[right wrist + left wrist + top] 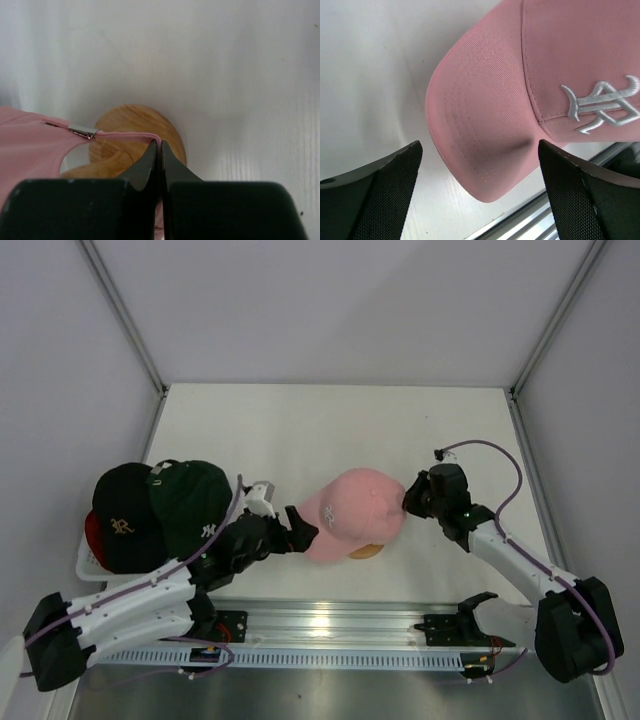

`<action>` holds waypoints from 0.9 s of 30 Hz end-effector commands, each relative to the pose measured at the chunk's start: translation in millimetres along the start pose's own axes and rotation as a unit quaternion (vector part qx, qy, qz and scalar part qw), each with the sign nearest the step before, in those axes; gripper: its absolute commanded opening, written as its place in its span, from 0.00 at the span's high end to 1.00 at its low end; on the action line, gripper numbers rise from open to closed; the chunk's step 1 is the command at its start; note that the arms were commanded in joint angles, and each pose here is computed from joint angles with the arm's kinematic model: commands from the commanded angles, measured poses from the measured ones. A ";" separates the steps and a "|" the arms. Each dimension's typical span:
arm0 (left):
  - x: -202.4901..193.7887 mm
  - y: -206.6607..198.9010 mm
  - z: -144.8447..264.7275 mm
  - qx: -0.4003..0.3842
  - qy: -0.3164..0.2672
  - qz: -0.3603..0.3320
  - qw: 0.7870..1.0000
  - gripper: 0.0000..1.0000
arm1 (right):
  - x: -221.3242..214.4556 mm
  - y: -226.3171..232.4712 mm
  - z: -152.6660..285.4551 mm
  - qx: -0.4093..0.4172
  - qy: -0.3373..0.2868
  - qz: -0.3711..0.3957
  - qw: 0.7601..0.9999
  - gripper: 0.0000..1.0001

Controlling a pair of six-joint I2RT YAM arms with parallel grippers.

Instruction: Stack the hats

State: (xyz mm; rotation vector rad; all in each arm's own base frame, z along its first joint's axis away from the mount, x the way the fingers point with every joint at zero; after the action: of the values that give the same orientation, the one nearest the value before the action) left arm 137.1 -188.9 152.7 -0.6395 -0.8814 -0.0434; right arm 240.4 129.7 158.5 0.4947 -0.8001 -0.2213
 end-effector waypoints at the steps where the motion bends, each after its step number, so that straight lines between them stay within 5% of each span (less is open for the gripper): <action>1: 17.7 0.3 18.5 0.034 -0.052 0.083 0.995 0.00 | -5.2 -16.3 11.1 -0.068 -0.026 -0.043 0.996 1.00; 10: 23.9 -2.9 11.4 0.025 -0.089 0.115 0.989 0.00 | -11.1 -25.1 36.2 -0.079 -0.075 -0.089 0.990 0.96; 17: 30.7 -6.8 -8.8 0.095 -0.067 0.083 0.990 0.01 | -25.8 -29.6 41.3 -0.073 -0.048 -0.099 0.991 0.90; 20: 33.3 -9.3 -15.3 0.096 -0.072 0.078 0.990 0.02 | -32.9 -32.3 42.8 -0.072 -0.035 -0.098 0.992 0.68; 21: 34.1 -9.5 -16.9 0.093 -0.076 0.073 0.990 0.02 | -31.9 -31.9 44.4 -0.072 -0.035 -0.096 0.992 0.49; 24: 45.7 -15.5 -20.1 0.069 -0.100 0.058 0.991 0.15 | -25.2 -32.6 53.4 -0.088 -0.047 -0.077 0.992 0.22; 27: 59.9 -17.6 -23.8 0.063 -0.117 0.045 0.990 0.30 | -5.4 -24.6 68.6 -0.092 -0.078 -0.061 0.991 0.11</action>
State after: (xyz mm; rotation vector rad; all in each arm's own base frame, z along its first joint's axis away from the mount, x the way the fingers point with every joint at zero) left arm 167.9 -195.4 162.5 -0.5206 -0.9543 0.1694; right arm 182.6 95.1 154.5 0.4028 -0.8065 -0.4519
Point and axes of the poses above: each gripper's point midway between its finger pads, its own z axis back along the fingers, its own y axis along the line the jaws close on, x = y × z, the point moved 8 cm from there along z, back along the fingers
